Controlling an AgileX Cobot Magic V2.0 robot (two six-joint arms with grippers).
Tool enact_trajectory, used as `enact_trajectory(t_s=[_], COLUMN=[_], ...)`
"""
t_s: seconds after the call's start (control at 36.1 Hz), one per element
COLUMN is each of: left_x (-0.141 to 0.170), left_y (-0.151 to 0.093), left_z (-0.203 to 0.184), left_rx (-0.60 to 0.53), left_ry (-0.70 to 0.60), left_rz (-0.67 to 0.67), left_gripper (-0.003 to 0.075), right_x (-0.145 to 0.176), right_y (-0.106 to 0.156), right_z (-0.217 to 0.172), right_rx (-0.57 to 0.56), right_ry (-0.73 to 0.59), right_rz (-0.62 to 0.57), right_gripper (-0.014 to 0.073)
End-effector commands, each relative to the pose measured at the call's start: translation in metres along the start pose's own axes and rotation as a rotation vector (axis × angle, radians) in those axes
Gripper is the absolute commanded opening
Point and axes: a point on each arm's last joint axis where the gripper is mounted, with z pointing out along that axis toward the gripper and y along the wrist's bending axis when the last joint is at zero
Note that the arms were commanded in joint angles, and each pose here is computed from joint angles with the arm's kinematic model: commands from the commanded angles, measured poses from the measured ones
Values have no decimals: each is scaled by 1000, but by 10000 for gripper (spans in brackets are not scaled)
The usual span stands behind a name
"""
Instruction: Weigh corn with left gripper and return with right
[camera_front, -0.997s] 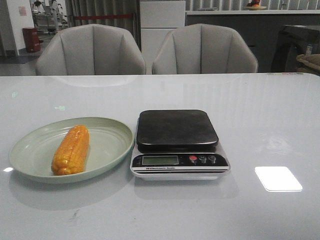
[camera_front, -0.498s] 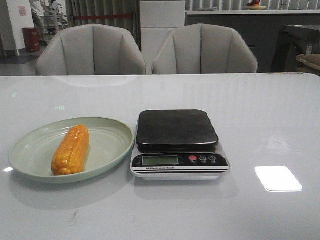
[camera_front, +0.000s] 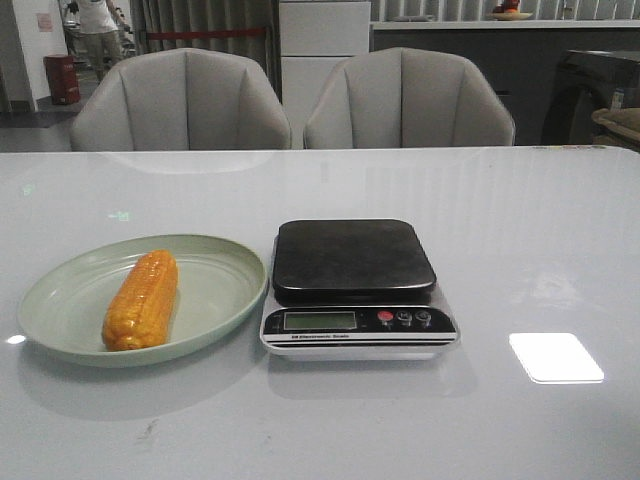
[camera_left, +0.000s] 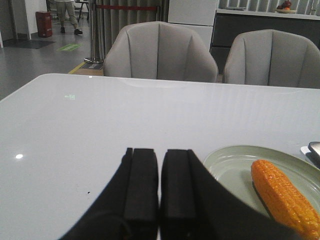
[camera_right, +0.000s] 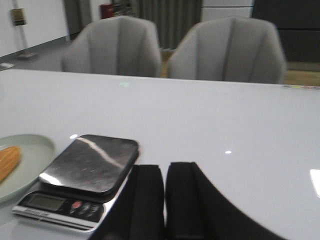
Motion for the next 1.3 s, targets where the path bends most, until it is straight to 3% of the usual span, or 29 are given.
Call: enact_trajectory(t_s=[0.0, 0.3, 1.27], left_x=[2, 2, 2], left_y=[-1, -1, -1], left_z=[0, 0, 0], left_rx=[25, 24, 24], left_ry=[-72, -69, -69], left_rz=[-1, -1, -1], left_gripper=[114, 114, 113], right_x=[-6, 43, 42], right_y=[-5, -12, -12], right_z=[-8, -12, -12], right_rx=[84, 134, 133], right_ry=[-141, -178, -186], right_rz=[-22, -26, -26], right_gripper=[186, 186, 186])
